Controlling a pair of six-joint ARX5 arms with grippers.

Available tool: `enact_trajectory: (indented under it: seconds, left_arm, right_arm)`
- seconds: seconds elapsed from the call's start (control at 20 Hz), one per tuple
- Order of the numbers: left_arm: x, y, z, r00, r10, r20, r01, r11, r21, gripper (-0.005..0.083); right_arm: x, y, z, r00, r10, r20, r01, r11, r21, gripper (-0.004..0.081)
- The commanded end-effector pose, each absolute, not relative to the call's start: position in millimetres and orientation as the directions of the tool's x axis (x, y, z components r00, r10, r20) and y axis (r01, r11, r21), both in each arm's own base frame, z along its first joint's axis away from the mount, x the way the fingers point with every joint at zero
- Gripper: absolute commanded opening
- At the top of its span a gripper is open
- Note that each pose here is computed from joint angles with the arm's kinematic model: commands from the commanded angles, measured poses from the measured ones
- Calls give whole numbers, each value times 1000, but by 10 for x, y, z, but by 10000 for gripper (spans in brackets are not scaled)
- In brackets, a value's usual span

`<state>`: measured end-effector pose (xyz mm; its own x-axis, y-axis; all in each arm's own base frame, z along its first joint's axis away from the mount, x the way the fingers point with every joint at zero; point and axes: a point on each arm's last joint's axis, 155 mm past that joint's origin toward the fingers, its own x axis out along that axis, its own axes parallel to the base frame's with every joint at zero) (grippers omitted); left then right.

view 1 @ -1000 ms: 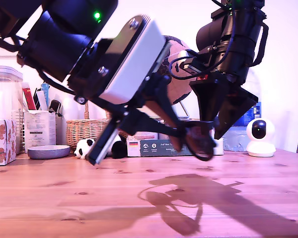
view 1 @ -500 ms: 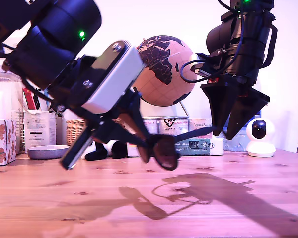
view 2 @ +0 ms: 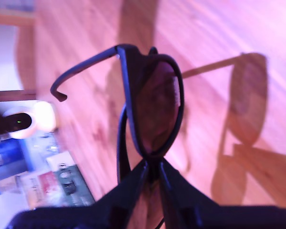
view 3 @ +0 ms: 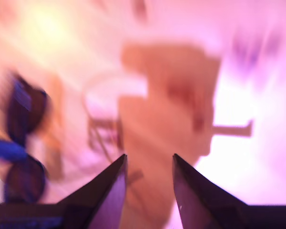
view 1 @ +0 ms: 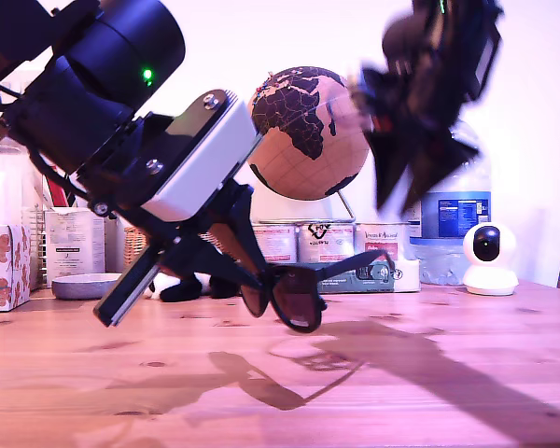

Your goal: Pick up the sunglasses and open them, then place them back on the table

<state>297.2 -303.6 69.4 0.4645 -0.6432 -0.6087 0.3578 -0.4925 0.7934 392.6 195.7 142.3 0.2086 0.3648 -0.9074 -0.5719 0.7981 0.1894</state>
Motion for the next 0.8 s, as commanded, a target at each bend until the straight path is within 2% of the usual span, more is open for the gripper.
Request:
enact_trajectory:
  seconds: [0.0,0.25,0.4,0.75]
  left_arm:
    - [3014,-3063,735,470,-650,-596,355,-479,803,-19]
    - [3116,-3108,887,500,-680,-536,315,-434,844,-19]
    - [3195,-3130,1009,522,-699,-489,283,-399,872,-19]
    - [3223,-3181,1118,514,-723,-462,264,-379,887,-19]
  right_arm:
    - [3846,2070,1364,163,390,-906,-614,759,216,264]
    - [3523,2470,1407,57,472,-880,-736,616,282,264]
    - [3436,2596,1411,40,478,-877,-759,586,285,264]
    - [3349,2733,1408,31,475,-880,-797,543,264,264]
